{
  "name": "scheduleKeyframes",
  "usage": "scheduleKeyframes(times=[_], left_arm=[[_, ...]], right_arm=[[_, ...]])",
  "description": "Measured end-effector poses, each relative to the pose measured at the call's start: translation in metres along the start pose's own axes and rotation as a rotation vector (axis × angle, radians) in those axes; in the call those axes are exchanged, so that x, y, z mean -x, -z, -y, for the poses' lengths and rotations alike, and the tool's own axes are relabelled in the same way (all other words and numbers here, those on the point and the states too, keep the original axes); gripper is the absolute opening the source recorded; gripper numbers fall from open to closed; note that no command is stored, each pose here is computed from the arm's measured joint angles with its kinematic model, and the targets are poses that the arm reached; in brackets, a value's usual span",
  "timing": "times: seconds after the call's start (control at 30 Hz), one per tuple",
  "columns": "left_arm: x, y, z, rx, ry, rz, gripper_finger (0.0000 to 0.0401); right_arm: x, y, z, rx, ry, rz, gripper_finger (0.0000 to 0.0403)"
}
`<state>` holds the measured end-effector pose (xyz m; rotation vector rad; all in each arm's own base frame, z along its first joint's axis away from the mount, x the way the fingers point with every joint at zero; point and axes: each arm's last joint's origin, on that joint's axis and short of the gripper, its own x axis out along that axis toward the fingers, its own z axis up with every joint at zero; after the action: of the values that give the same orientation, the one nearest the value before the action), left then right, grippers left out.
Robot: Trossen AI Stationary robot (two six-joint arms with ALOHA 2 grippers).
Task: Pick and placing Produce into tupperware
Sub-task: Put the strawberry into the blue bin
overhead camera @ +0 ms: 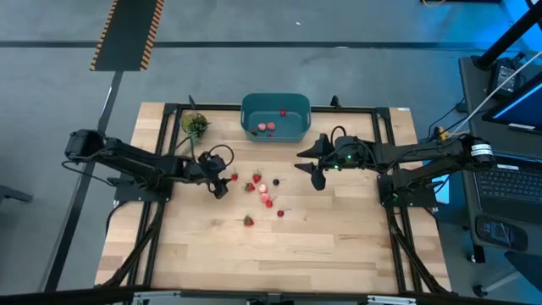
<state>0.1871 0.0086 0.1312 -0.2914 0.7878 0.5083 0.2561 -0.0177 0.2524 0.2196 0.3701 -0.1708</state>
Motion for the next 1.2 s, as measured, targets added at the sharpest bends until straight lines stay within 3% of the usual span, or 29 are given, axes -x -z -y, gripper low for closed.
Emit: scheduleKeyframes(times=[1.2], left_arm=[[-0.033,0.006,0.009,-0.018,-0.024,0.012,0.0244]], right_arm=[[0.000,0.000,0.000,0.023,0.000,-0.002,0.0197]])
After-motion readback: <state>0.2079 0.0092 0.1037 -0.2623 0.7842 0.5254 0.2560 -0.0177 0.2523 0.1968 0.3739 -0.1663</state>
